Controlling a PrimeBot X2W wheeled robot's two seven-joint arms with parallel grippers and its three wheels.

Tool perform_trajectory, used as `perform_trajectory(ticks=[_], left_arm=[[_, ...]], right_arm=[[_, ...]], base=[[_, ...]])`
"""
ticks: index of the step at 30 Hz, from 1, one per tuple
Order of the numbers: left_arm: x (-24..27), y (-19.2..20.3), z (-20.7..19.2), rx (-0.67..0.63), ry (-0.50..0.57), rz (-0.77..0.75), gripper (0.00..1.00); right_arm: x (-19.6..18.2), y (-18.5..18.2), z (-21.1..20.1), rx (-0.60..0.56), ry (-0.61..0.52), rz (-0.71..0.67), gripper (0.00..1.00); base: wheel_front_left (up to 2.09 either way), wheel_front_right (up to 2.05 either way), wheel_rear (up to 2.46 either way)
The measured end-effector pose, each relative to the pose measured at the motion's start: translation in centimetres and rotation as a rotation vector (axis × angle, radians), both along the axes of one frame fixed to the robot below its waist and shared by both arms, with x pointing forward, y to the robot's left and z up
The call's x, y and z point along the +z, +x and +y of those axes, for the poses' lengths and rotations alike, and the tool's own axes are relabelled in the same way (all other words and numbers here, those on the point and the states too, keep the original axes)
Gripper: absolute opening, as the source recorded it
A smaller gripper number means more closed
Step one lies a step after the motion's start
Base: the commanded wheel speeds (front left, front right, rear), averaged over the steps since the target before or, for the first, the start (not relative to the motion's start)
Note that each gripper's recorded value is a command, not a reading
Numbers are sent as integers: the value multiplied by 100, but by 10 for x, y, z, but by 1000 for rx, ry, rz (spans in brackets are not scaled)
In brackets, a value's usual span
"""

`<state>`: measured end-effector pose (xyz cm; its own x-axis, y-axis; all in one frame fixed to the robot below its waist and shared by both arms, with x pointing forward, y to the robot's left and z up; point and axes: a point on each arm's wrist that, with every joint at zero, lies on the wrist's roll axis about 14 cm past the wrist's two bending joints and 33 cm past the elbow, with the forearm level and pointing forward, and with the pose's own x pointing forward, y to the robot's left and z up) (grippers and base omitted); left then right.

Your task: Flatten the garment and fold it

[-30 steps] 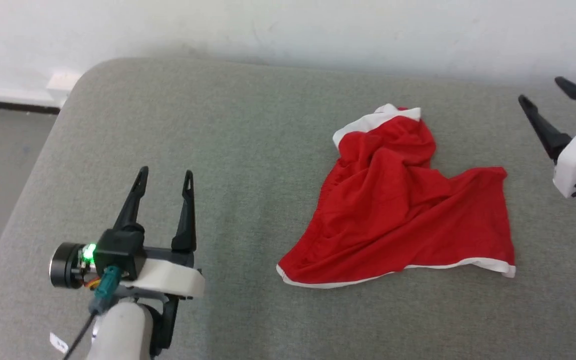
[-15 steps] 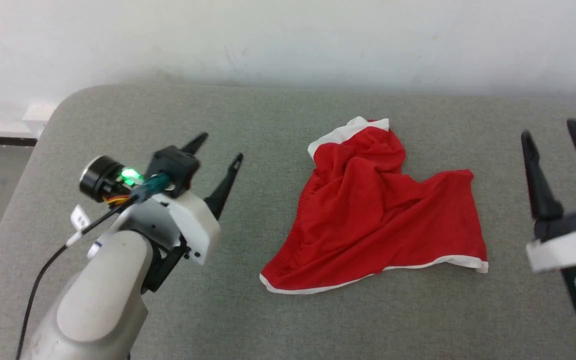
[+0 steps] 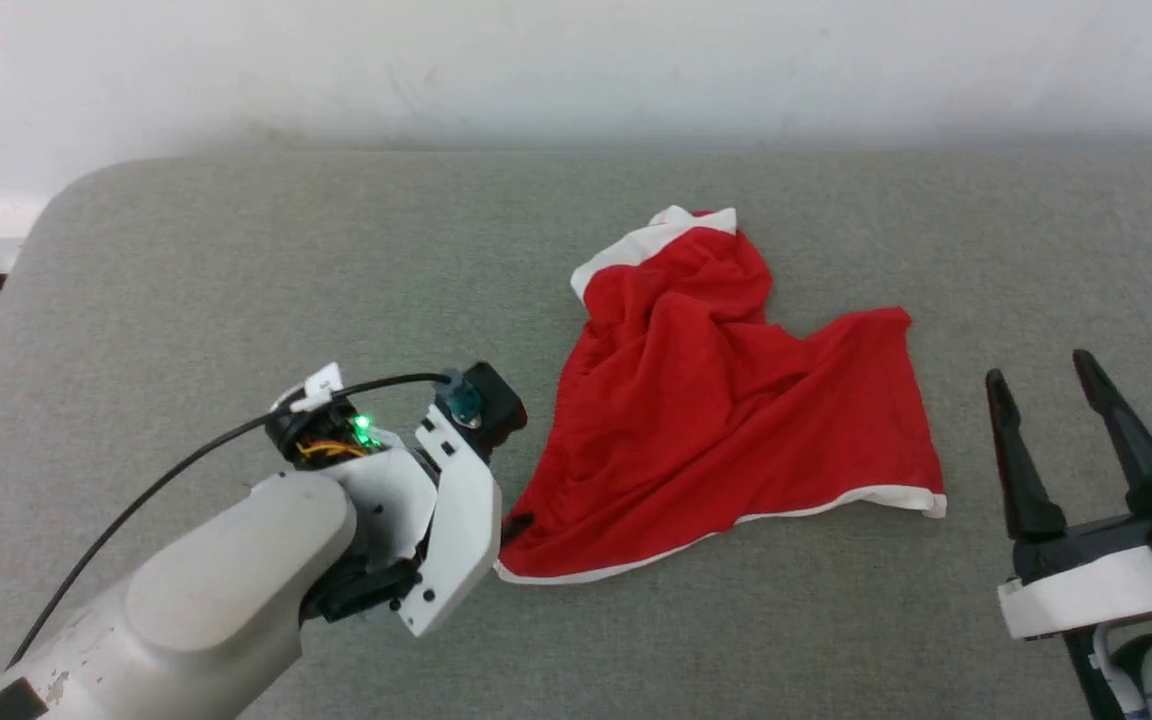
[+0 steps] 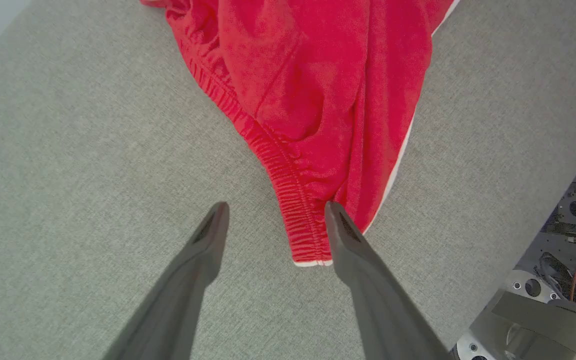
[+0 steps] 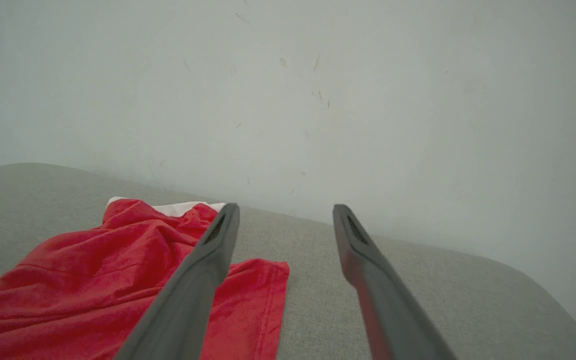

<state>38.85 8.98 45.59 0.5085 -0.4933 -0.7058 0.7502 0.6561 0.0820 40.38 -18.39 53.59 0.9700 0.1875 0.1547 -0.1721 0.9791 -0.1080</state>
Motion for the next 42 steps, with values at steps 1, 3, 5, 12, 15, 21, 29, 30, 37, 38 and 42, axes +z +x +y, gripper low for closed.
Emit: perform_trajectory(ticks=[1,3,5,12,15,21,29,30,37,38,42], left_arm=[[-7,-4,-2,-13,14,38,100],[-20,-11,-4,-34,45,114,100],[-34,-18,-4,-57,83,170,100],[-71,-28,3,-93,200,276,100],[-73,-24,-2,-81,176,283,100],[-71,-24,-2,-88,195,261,0],[-54,-20,-6,-79,63,143,0],[-52,-19,-4,-72,52,133,0],[-48,-18,-1,-53,4,94,0],[-50,-18,-1,-50,1,95,0],[-56,-16,-3,-47,-18,98,0]], right_arm=[[-3,-1,1,-2,4,7,100],[-9,-2,1,-4,8,26,100],[-12,-2,-1,-10,8,38,100],[-18,1,-11,-35,-2,55,100],[-15,6,-12,-24,-27,46,100],[4,21,-10,34,-109,4,100],[-23,27,8,208,-292,341,100],[-31,24,8,230,-311,417,100],[-72,12,0,305,-448,812,100],[-79,11,3,317,-448,847,100],[-109,9,11,345,-445,962,100]], base=[[0,0,0],[0,0,0],[0,0,0],[0,0,0],[0,0,0],[0,0,0],[0,0,0],[0,0,0],[0,0,0],[0,0,0],[0,0,0]])
